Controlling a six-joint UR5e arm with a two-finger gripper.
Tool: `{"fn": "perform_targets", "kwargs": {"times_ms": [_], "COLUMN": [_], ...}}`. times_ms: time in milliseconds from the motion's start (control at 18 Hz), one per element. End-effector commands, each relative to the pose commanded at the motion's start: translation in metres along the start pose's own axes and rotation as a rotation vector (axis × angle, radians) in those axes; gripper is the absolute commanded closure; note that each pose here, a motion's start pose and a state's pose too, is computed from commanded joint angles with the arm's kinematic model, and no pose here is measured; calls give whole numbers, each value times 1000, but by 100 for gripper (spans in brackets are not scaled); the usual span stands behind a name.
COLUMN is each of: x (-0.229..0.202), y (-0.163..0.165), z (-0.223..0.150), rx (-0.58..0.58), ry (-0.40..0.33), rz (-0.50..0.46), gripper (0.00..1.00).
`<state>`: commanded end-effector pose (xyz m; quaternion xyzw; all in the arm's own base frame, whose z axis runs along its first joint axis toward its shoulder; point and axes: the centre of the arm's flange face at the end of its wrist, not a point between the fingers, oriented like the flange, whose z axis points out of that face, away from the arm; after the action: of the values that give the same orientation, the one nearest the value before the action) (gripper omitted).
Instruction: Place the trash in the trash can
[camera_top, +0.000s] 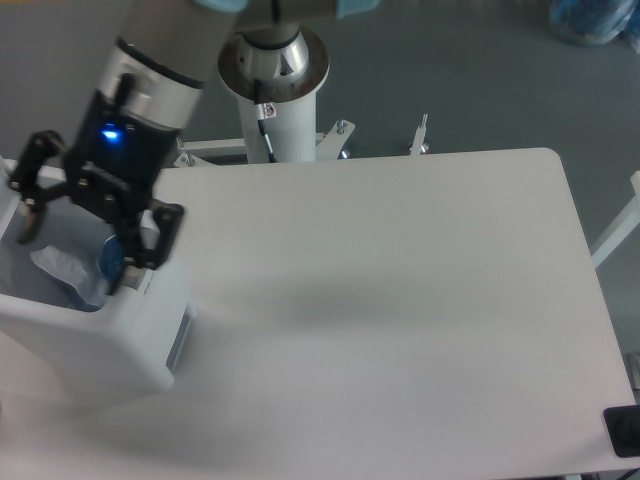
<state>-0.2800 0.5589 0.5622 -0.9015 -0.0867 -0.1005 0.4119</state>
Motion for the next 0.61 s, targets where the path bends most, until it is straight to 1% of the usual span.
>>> {"fn": "perform_targets", "kwargs": {"times_ms": [167,222,389,500,611], "x": [-46,-61,-112,-138,-162], "y": [9,14,30,45,66], "z": [-16,-16,-10,-1,3], "rx": [9,4,-15,-38,-63], "ry": [-50,-62,-87,-94,-96], "rz": [-39,-53,-101,-106,-93], "gripper": [0,0,0,0,0]}}
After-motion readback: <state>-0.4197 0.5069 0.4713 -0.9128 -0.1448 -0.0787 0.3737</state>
